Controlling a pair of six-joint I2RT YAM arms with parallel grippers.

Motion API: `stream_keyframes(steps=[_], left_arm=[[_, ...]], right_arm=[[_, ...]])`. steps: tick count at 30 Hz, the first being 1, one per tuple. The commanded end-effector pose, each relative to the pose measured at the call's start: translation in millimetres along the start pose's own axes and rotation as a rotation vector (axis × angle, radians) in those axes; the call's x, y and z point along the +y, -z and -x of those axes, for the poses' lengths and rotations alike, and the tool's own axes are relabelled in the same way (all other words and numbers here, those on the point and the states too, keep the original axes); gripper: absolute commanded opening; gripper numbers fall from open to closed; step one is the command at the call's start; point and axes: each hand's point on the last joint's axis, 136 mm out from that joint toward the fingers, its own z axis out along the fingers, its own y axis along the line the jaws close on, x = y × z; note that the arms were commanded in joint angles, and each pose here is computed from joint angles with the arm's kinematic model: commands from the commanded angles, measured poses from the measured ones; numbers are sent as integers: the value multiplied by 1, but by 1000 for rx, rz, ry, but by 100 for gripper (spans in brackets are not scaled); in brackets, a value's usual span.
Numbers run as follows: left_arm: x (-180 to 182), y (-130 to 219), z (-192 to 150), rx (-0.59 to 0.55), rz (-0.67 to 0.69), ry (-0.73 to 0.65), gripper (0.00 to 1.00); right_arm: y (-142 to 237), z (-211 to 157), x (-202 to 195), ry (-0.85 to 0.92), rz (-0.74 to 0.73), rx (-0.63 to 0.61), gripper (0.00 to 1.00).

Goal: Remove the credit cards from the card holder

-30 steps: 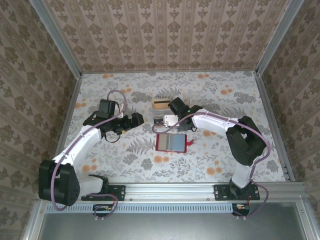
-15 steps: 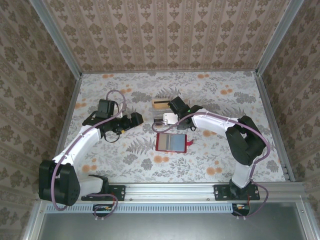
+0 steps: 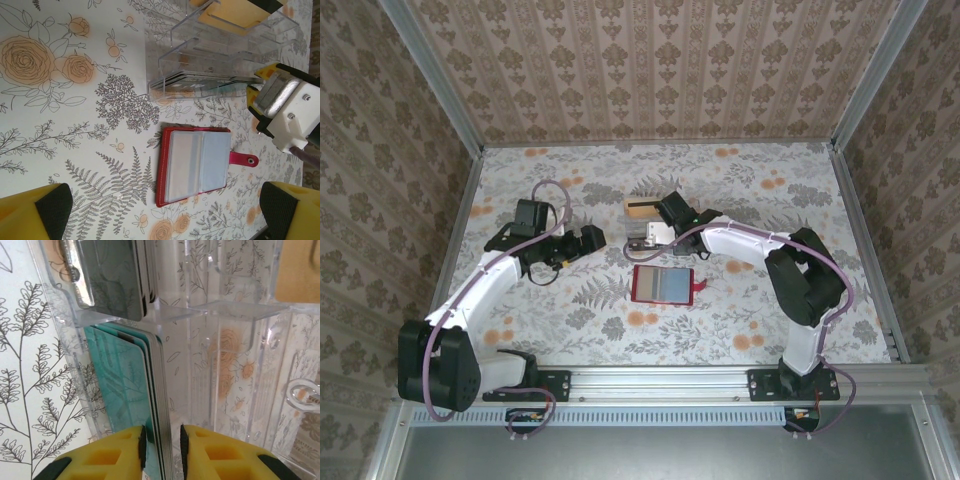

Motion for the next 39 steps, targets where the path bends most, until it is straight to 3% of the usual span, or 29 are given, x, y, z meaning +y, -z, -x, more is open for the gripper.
stream_keyframes(steps=[1, 13, 24, 31, 39], left_arm=[[0, 2, -2, 7, -15, -17, 100], [-1, 1, -2, 8, -19, -15, 100], [-4, -7, -9, 39, -37, 8, 97], [-8, -20, -20, 57, -17, 13, 85], [-22, -34, -29, 91, 7, -15, 82]], right_arm=[[1, 1, -14, -36, -33, 6, 29], [8, 0, -19, -80, -38, -8, 33], [60, 0, -33, -383, -34, -104, 30], [88, -1, -7, -642, 93, -138, 26], [103, -6, 23, -717, 120, -162, 22]])
